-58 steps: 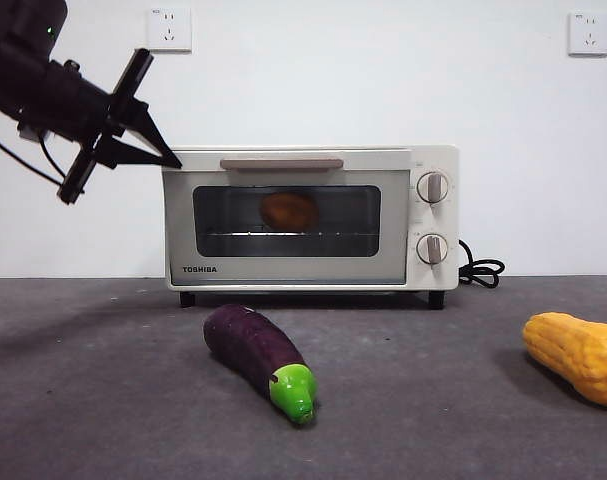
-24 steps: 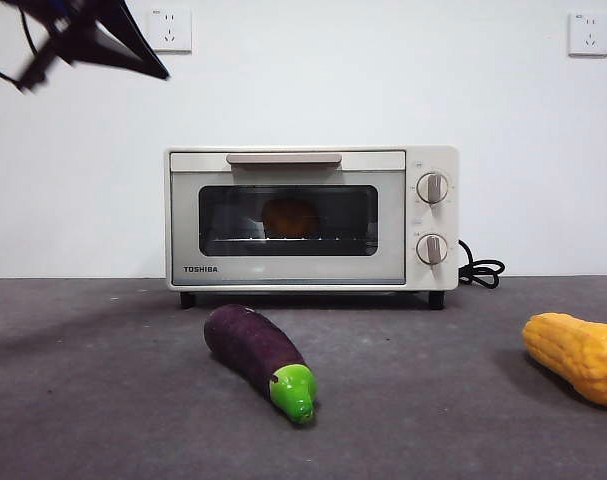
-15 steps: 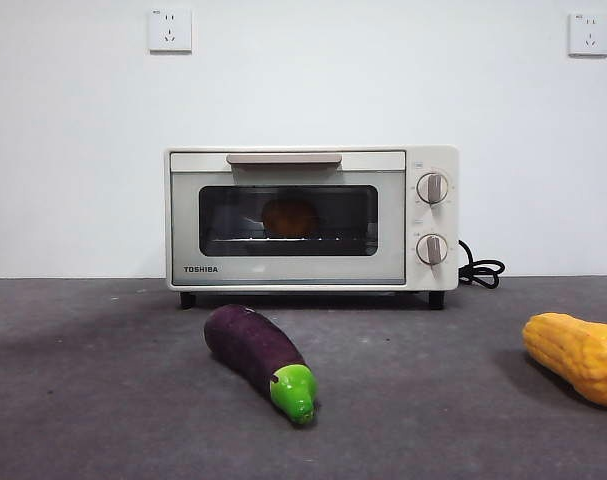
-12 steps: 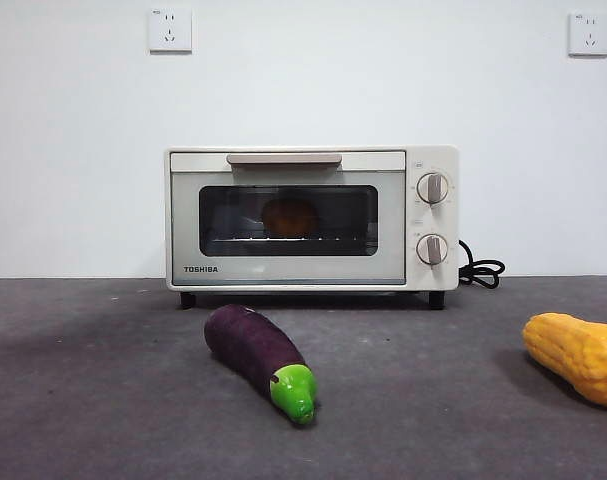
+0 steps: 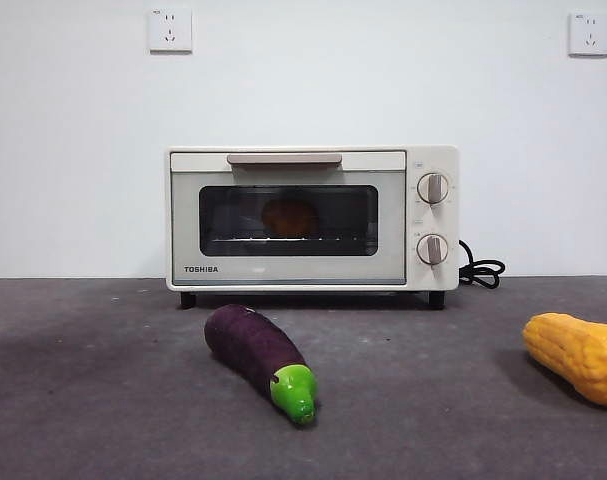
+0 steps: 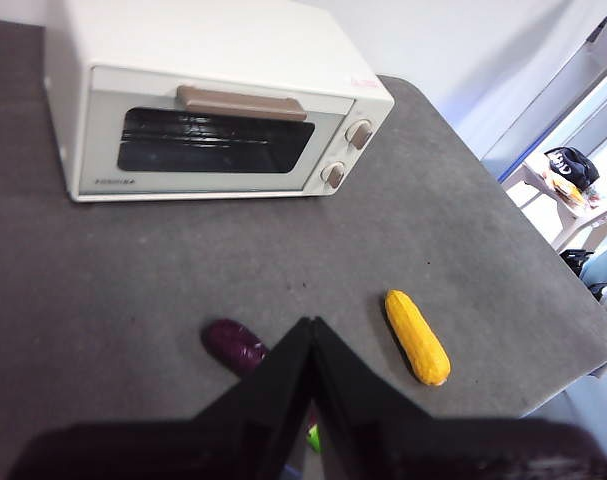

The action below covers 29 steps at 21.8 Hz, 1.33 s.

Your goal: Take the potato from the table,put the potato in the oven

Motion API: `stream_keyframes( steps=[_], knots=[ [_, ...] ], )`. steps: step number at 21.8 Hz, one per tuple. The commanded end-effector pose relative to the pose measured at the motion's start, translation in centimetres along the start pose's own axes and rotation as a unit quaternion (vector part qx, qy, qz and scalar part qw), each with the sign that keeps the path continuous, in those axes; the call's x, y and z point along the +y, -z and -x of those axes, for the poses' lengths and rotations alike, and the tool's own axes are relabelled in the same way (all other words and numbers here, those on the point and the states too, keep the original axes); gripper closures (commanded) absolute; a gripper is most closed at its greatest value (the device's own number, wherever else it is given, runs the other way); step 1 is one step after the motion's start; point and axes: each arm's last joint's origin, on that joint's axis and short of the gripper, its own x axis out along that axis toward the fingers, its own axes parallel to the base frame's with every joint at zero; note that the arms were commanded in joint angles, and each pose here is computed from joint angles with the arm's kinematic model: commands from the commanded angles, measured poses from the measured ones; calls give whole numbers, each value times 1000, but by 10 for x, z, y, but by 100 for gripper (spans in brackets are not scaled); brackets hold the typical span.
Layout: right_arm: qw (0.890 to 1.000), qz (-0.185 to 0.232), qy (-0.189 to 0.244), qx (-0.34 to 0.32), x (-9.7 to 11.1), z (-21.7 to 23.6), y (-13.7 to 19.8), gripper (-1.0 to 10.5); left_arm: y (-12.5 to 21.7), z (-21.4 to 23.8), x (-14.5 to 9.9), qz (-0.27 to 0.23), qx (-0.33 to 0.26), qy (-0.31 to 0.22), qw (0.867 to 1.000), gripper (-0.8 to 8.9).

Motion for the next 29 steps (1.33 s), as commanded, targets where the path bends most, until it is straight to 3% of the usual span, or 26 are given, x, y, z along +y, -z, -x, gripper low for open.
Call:
stream_keyframes(
  steps=[1,6,16,18,22,26,29],
  knots=[
    [1000,1,1,-7,1,-1,-1,946,8,17,-3,-4,-18,5,1000,819],
    [999,-32,-2,-21,1,-1,-4,946,14,26,-3,-6,-20,6,1000,818],
    [1000,-27,0,-12,2,-2,-4,946,-2,-27,8,21,63,-27,997,818],
    [1000,-28,0,-12,2,-2,-4,946,-4,-25,11,-47,50,-56,996,818],
    [1000,-27,0,-12,2,-3,-4,946,8,-8,22,-151,13,-175,973,818],
    [1000,-27,0,-12,2,-3,-4,946,42,-4,44,-167,-43,-270,947,818],
    [1000,-27,0,-12,2,-3,-4,946,80,-24,70,-165,-100,-292,937,818]
  ],
)
